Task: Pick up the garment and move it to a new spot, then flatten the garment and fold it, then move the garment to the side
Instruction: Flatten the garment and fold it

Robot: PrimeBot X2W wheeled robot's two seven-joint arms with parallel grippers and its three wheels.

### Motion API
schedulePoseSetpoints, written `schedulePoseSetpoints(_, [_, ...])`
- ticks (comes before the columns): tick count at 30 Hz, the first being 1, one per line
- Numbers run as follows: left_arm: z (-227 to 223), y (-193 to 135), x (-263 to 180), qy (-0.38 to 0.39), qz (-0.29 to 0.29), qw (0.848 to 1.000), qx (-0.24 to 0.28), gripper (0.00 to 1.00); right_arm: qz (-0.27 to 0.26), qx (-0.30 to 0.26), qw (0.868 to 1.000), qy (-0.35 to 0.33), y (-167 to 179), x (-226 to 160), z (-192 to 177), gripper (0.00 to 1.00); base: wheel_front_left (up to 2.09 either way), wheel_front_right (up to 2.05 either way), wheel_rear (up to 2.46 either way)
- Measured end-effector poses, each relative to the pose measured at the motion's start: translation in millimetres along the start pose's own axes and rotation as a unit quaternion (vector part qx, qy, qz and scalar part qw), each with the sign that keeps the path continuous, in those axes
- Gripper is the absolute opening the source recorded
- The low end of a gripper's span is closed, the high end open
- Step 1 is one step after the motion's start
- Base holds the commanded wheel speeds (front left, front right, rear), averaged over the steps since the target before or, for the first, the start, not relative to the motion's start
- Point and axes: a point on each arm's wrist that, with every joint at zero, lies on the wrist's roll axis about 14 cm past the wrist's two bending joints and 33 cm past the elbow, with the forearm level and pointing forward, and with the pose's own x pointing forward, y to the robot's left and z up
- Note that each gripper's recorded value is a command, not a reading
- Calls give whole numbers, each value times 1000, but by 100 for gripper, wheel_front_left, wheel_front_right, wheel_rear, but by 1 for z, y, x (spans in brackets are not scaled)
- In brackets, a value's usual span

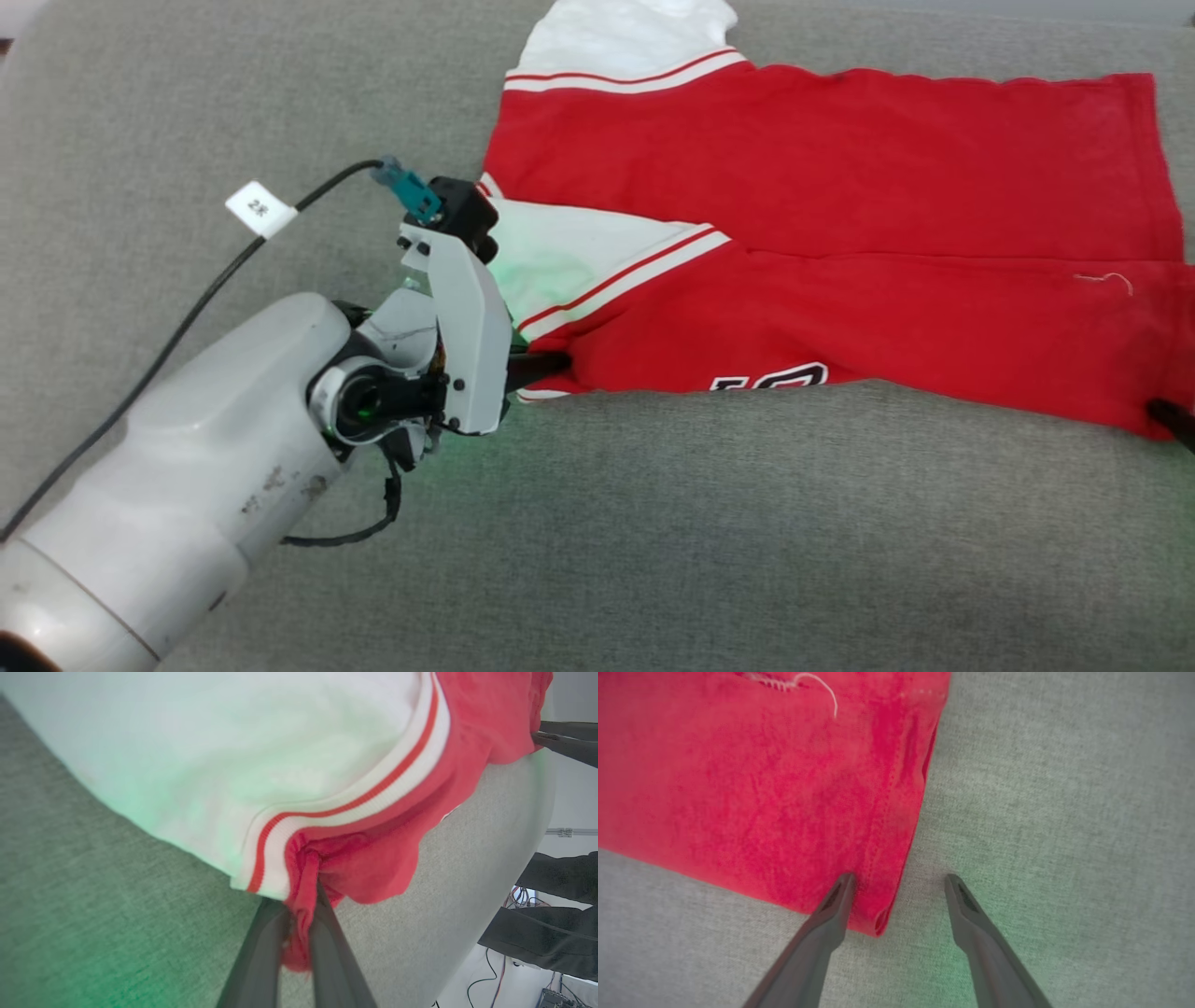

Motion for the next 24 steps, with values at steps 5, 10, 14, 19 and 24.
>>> schedulePoseSetpoints(5, [-1,3,-1,-8,0,1000,-3,0,7,-12,1000,13,6,9,-1,0,0,0,0])
schedulePoseSetpoints(10, [0,2,-5,-30,-3,999,-8,0,15,-15,1000,7,11,6,-1,0,0,0,0])
schedulePoseSetpoints(14, [-6,0,-14,-46,-3,999,-8,0,12,-14,1000,6,8,-5,-10,0,0,0,0])
schedulePoseSetpoints(19, [-22,-7,-30,-59,-13,998,-5,0,13,-15,1000,15,7,-21,-26,0,0,0,0])
schedulePoseSetpoints(24, [-45,-12,-45,-62,-13,998,-7,0,21,-15,999,25,11,-35,-40,0,0,0,0])
